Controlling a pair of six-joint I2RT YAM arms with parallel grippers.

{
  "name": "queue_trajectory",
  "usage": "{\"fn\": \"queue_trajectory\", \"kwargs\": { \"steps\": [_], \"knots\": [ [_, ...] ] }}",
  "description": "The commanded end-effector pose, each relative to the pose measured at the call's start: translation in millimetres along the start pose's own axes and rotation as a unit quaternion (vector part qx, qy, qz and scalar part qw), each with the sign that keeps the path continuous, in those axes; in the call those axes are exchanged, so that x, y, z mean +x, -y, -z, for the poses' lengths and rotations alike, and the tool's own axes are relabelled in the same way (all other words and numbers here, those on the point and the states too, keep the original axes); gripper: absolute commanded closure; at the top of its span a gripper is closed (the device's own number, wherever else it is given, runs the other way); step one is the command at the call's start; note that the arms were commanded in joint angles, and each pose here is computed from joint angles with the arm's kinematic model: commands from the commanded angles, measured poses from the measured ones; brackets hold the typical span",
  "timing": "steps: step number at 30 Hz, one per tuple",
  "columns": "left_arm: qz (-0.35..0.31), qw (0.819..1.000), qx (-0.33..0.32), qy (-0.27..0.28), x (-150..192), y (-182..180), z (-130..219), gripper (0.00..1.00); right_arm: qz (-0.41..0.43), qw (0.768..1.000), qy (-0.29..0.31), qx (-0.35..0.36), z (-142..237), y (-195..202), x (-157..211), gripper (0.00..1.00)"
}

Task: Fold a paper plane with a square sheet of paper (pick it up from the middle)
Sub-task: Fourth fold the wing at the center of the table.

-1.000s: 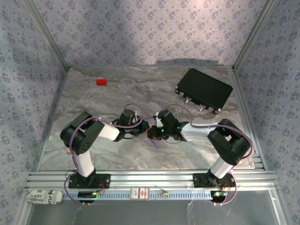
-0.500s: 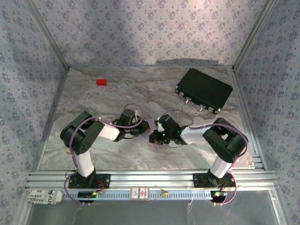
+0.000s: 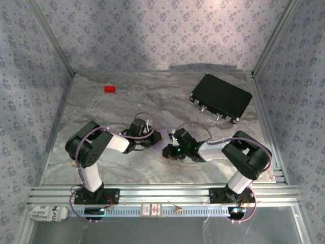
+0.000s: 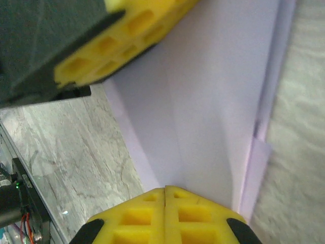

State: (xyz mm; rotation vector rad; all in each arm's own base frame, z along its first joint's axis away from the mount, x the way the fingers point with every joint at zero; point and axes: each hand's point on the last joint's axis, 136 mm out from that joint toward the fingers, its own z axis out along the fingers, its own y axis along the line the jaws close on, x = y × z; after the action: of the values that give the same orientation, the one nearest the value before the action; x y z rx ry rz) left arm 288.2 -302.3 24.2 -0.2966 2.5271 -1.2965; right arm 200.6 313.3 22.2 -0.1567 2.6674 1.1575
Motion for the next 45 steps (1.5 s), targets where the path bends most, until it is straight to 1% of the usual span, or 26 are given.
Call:
{"fn": "queue_trajectory", "kwargs": {
  "steps": [1, 6, 16, 19, 25, 28, 32, 35, 38, 42, 45],
  "knots": [
    [0.025, 0.996, -0.085, -0.005, 9.5, -51.9, 6.9, 0.95, -0.029, 0.998, -0.042, 0.045, 6.7, 29.2, 34.8, 0.95],
    [0.027, 0.996, -0.085, -0.003, 7.6, -53.0, 8.2, 0.95, -0.023, 0.997, -0.055, 0.043, 14.2, 31.9, 49.8, 0.95],
    [0.032, 0.996, -0.086, -0.001, 6.9, -55.2, 8.0, 0.96, -0.015, 0.995, -0.081, 0.064, 26.0, 46.7, 79.7, 0.95],
    [0.034, 0.996, -0.086, -0.002, 7.4, -55.6, 7.7, 0.96, -0.016, 0.993, -0.084, 0.077, 30.4, 53.7, 85.2, 0.95],
    [0.035, 0.996, -0.084, 0.000, 6.4, -54.1, 7.9, 0.96, -0.013, 0.993, -0.087, 0.075, 38.0, 52.5, 88.7, 0.95],
    [0.036, 0.996, -0.083, 0.002, 7.4, -52.7, 9.1, 0.96, -0.001, 0.996, -0.067, 0.058, 43.6, 37.7, 75.8, 0.95],
    [0.045, 0.995, -0.083, 0.020, 9.4, -52.3, 13.0, 0.96, 0.034, 0.999, -0.016, 0.035, 57.9, 6.2, 39.9, 0.94],
    [0.048, 0.994, -0.088, 0.034, 13.4, -52.5, 15.2, 0.96, 0.038, 0.999, 0.010, 0.014, 64.9, -9.5, 14.1, 0.93],
    [0.054, 0.993, -0.089, 0.051, 15.4, -52.6, 17.1, 0.96, 0.033, 0.999, 0.030, 0.004, 64.4, -18.7, -9.6, 0.93],
    [0.055, 0.993, -0.089, 0.059, 17.4, -51.5, 17.2, 0.96, 0.035, 0.999, 0.033, -0.007, 50.6, -34.2, -29.9, 0.93],
    [0.056, 0.993, -0.088, 0.060, 17.1, -51.0, 16.9, 0.96, 0.029, 0.999, 0.021, -0.004, 35.2, -36.5, -35.5, 0.92]
  ]
}}
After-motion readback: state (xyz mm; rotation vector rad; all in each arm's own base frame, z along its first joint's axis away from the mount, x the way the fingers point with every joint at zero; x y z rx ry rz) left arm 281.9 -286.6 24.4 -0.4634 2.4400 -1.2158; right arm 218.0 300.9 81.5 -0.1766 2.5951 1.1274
